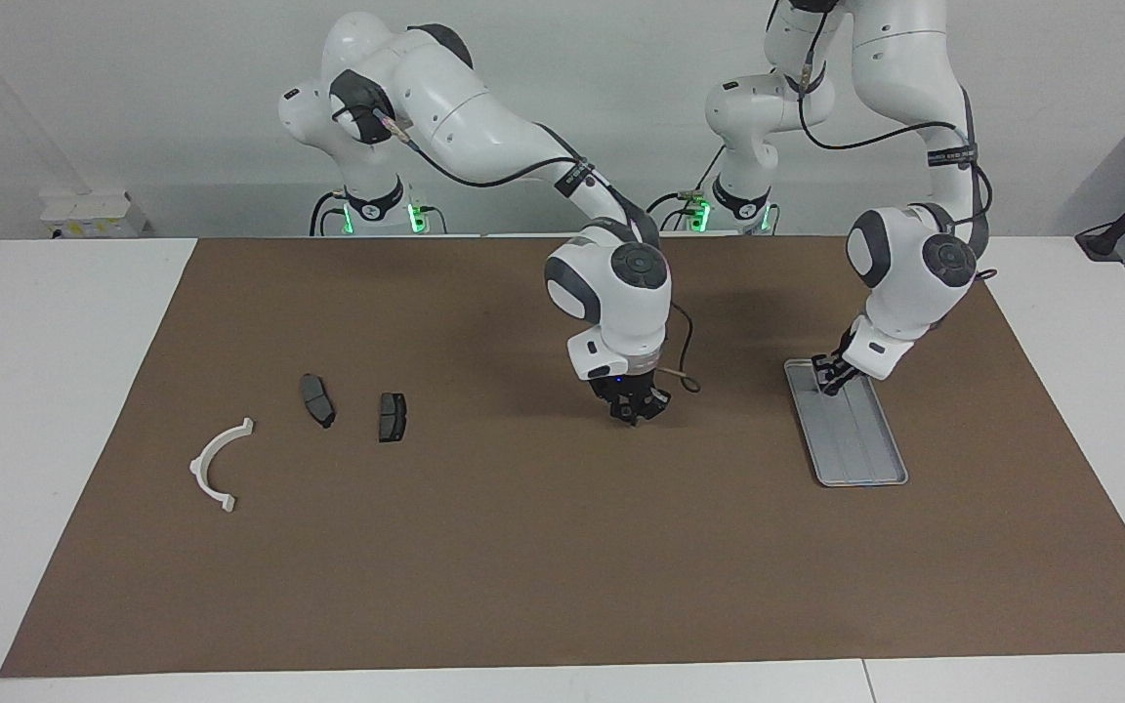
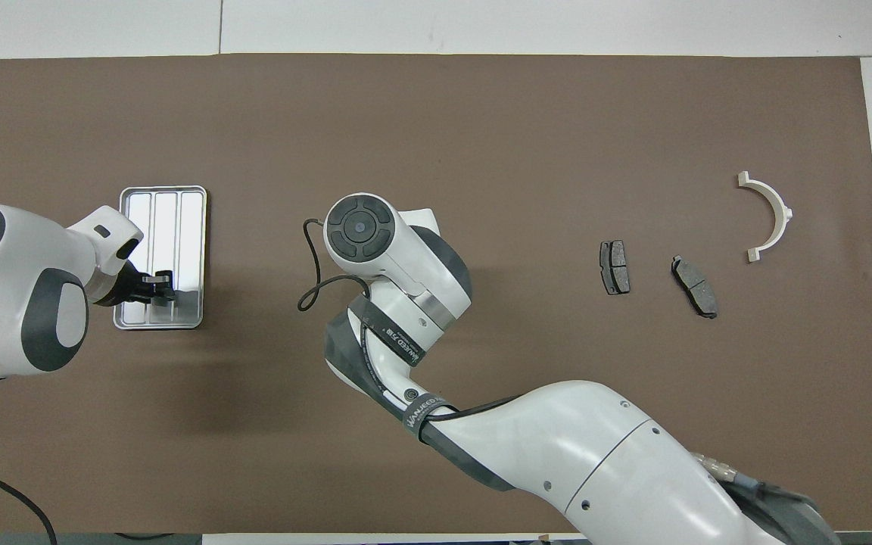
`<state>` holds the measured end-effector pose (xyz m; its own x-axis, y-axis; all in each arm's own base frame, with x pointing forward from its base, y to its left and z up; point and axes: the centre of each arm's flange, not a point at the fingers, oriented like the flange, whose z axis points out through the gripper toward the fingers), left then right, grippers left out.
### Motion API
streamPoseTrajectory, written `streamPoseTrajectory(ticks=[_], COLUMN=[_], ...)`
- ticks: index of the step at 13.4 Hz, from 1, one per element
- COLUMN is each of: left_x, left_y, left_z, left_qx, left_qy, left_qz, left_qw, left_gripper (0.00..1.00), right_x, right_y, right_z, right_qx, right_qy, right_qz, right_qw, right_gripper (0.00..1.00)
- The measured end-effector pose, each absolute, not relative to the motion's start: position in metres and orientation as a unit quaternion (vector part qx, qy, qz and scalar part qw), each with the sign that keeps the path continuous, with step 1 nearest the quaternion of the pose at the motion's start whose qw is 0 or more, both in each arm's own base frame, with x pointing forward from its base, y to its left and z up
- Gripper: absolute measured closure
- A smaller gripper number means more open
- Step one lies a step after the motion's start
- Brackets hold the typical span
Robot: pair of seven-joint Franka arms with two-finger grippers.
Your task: Pick bearing gear from pile to tray
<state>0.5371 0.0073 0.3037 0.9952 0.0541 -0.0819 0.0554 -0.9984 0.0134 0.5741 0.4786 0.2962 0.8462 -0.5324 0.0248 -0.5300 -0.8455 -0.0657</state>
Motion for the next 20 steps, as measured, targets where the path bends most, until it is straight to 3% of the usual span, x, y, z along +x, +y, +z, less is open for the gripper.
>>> streamPoseTrajectory(ticks=[2,3,8,9,10,15,20], left_x=[0.54,0.542,0.555,0.553,0.55,0.534,0.529], left_y=[0.007,0.004,-0.06,-0.077,-0.092,-0.171,-0.297], left_z=[0.31,0.317,0.349,0.349,0.349,0.352,0.353], left_qx=[0.999,0.998,0.996,0.995,0.994,0.99,0.979], left_qy=[0.033,0.041,0.087,0.092,0.099,0.139,0.203], left_qz=[-0.037,-0.037,-0.034,-0.035,-0.036,-0.021,0.007], left_qw=[0.007,0.007,0.002,0.001,-0.001,-0.016,-0.004], left_gripper=[0.36,0.3,0.3,0.24,0.2,0.2,0.2], right_x=[0.574,0.574,0.58,0.585,0.593,0.639,0.698], right_y=[0.479,0.478,0.473,0.467,0.459,0.389,0.232], right_z=[0.296,0.296,0.298,0.3,0.302,0.318,0.343], right_qx=[-0.96,-0.96,-0.959,-0.957,-0.955,-0.967,-0.993], right_qy=[0.277,0.277,0.282,0.287,0.294,0.253,0.119], right_qz=[-0.021,-0.021,-0.024,-0.025,-0.027,-0.034,-0.009], right_qw=[0.028,0.028,0.029,0.03,0.031,0.026,-0.012], right_gripper=[0.65,0.58,0.04,0.0,0.0,0.0,0.0])
